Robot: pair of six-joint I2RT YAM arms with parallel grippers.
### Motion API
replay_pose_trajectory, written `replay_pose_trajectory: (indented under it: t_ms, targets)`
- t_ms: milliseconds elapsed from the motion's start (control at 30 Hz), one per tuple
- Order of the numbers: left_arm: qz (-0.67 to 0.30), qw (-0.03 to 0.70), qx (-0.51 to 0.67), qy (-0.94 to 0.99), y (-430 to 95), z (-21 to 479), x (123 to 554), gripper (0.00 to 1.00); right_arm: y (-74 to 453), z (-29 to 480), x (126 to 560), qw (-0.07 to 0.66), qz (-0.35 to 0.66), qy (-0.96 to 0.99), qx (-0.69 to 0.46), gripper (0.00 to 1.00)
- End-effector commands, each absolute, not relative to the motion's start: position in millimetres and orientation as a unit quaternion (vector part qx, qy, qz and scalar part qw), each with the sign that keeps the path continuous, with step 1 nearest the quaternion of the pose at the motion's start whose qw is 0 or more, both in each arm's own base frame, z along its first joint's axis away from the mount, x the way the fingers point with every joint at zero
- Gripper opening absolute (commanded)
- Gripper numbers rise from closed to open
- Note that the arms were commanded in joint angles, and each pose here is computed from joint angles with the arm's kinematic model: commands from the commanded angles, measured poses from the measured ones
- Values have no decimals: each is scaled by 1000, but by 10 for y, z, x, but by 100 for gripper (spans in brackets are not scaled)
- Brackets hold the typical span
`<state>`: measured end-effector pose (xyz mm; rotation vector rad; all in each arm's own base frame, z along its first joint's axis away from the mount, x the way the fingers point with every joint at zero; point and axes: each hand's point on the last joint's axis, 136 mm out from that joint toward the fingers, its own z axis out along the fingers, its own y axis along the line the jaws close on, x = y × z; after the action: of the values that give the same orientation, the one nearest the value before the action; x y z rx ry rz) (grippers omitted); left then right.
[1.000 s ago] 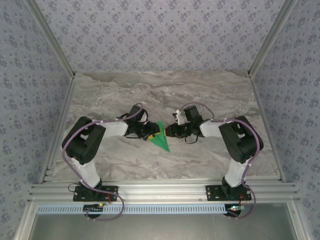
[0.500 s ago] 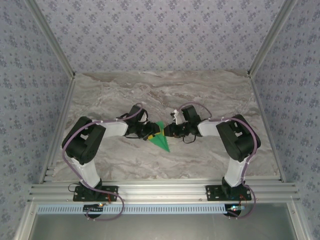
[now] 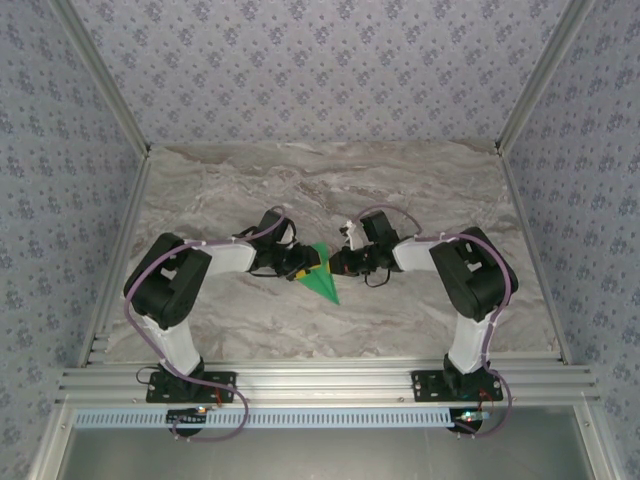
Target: Fold a paper plane with a square sheet of paper (fold left side to right side)
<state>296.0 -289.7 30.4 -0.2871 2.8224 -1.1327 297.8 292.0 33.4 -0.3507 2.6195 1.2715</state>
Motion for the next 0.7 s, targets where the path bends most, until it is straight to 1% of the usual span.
replay_pose_trajectory:
  t_ms: [0, 667]
  targets:
    - [-359, 40, -98, 927, -2879, 235, 2941, 44, 2909, 246, 2991, 99, 410, 898, -124, 9]
    - [-360, 42, -97, 927, -2874, 254, 2927, 44, 2846, 102, 2964, 90, 366, 916, -135, 9]
